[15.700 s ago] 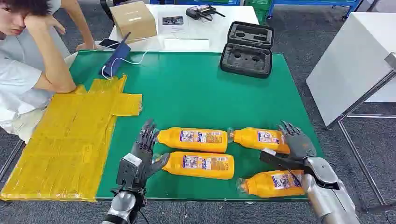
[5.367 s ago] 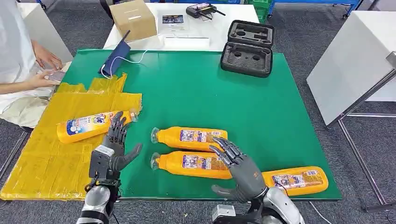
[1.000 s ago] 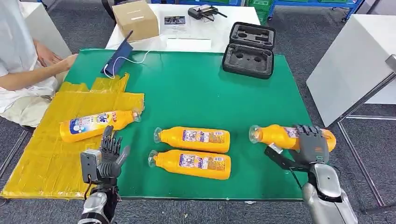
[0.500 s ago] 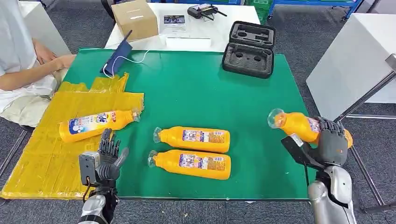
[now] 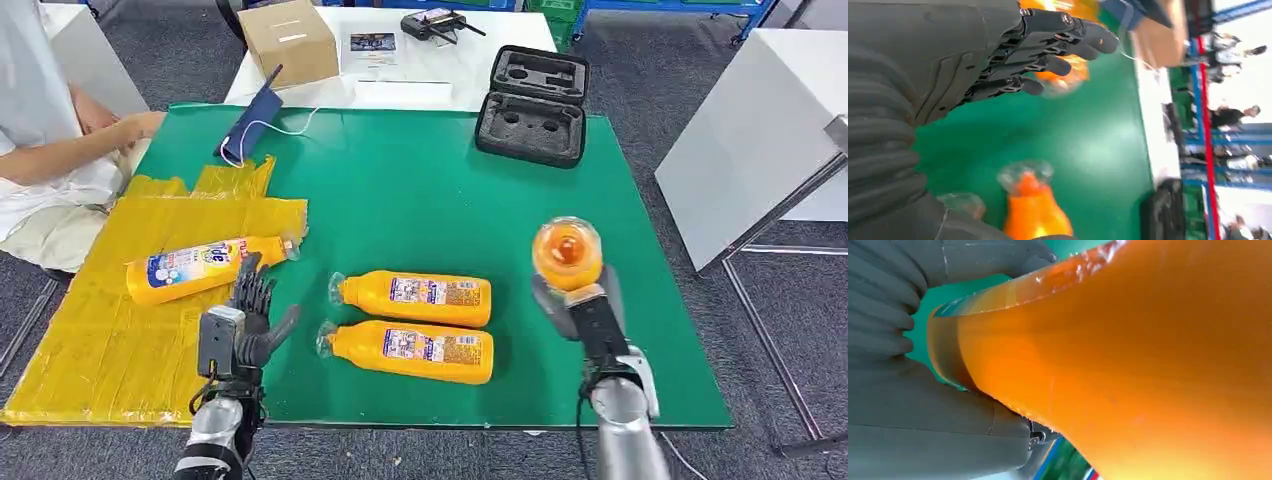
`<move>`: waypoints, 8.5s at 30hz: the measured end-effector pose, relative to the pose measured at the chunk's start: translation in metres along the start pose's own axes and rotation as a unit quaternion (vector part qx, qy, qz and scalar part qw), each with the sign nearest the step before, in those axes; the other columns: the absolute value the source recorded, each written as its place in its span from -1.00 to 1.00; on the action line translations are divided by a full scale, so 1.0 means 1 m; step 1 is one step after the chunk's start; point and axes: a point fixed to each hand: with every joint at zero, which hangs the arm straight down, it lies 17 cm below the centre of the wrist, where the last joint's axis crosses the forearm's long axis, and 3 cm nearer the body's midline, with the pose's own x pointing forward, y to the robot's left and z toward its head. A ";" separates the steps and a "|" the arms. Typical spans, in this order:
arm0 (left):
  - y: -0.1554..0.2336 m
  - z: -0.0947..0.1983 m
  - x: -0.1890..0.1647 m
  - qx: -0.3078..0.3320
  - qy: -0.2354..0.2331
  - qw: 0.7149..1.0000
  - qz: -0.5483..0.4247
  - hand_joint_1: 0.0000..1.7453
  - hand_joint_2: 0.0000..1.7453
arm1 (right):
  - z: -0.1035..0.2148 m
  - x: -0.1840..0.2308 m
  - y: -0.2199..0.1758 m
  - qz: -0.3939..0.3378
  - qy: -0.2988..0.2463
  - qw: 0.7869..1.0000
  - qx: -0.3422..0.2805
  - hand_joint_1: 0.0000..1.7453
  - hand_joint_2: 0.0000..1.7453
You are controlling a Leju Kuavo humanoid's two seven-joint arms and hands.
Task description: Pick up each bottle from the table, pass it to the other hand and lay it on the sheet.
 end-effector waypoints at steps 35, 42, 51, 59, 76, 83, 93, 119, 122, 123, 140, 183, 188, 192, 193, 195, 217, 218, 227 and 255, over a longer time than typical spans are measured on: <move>-0.132 0.017 0.135 -0.109 -0.200 0.968 -0.102 -1.00 1.00 | 0.008 0.069 0.226 -0.130 -0.006 0.971 0.202 1.00 1.00; -0.135 0.019 0.135 -0.111 -0.201 0.968 -0.102 -1.00 1.00 | 0.008 0.070 0.226 -0.130 -0.006 0.971 0.202 1.00 1.00; -0.139 0.020 0.127 -0.123 -0.181 0.973 -0.079 -1.00 1.00 | 0.012 0.076 0.235 -0.116 -0.016 0.970 0.214 1.00 1.00; -0.119 0.010 0.119 -0.096 -0.156 0.982 -0.053 -1.00 1.00 | 0.033 0.093 0.264 -0.084 -0.045 0.961 0.261 1.00 1.00; -0.101 0.004 0.110 -0.082 -0.134 0.987 -0.016 -1.00 1.00 | 0.039 0.100 0.274 -0.079 -0.053 0.957 0.274 1.00 1.00; -0.094 0.002 0.107 -0.079 -0.122 0.989 0.022 1.00 1.00 | 0.039 0.099 0.274 -0.075 -0.051 0.958 0.272 1.00 1.00; -0.085 0.000 0.108 -0.064 -0.125 0.990 0.027 1.00 1.00 | 0.040 0.101 0.275 -0.074 -0.052 0.959 0.269 1.00 1.00; 0.025 -0.002 0.192 0.181 -0.277 0.904 -0.271 1.00 1.00 | 0.005 0.133 0.191 -0.099 -0.102 0.980 0.138 -1.00 1.00; 0.031 -0.009 0.202 0.195 -0.291 0.862 -0.367 1.00 1.00 | -0.002 0.135 0.173 -0.099 -0.110 0.983 0.112 -1.00 1.00; 0.031 -0.014 0.201 0.192 -0.289 0.846 -0.405 1.00 1.00 | -0.004 0.136 0.168 -0.098 -0.113 0.983 0.105 -1.00 1.00; 0.033 -0.086 -0.049 -0.115 -0.011 0.642 -0.758 1.00 1.00 | -0.017 0.153 0.107 -0.054 -0.161 0.985 0.031 -1.00 1.00; 0.154 -0.098 -0.054 0.002 0.080 0.647 -0.758 -1.00 1.00 | -0.018 0.144 0.101 -0.048 -0.158 0.986 0.032 -1.00 1.00; 0.158 -0.097 -0.054 0.005 0.081 0.651 -0.755 -1.00 1.00 | -0.017 0.142 0.103 -0.047 -0.155 0.986 0.035 -1.00 1.00; 0.158 -0.095 -0.056 0.003 0.080 0.654 -0.752 -1.00 1.00 | -0.017 0.140 0.105 -0.047 -0.153 0.986 0.037 -1.00 1.00; 0.158 -0.095 -0.056 0.003 0.079 0.655 -0.751 -1.00 1.00 | -0.017 0.139 0.105 -0.047 -0.152 0.987 0.037 -1.00 1.00; 0.158 -0.094 -0.055 0.006 0.075 0.659 -0.749 -1.00 1.00 | -0.016 0.138 0.107 -0.046 -0.151 0.987 0.039 -1.00 1.00; 0.131 -0.090 -0.023 0.052 -0.003 0.699 -0.713 -1.00 1.00 | -0.014 0.128 0.117 -0.037 -0.139 0.988 0.053 -1.00 1.00; 0.131 -0.090 -0.020 0.056 -0.007 0.700 -0.712 -1.00 1.00 | -0.014 0.127 0.117 -0.037 -0.139 0.988 0.054 -1.00 1.00; 0.131 -0.094 -0.002 0.088 -0.011 0.699 -0.710 -1.00 1.00 | -0.013 0.124 0.119 -0.031 -0.136 0.989 0.057 -1.00 1.00; 0.029 -0.042 0.136 0.055 -0.170 0.978 -0.108 -1.00 1.00 | -0.053 0.107 0.146 0.361 -0.155 0.918 0.052 -1.00 1.00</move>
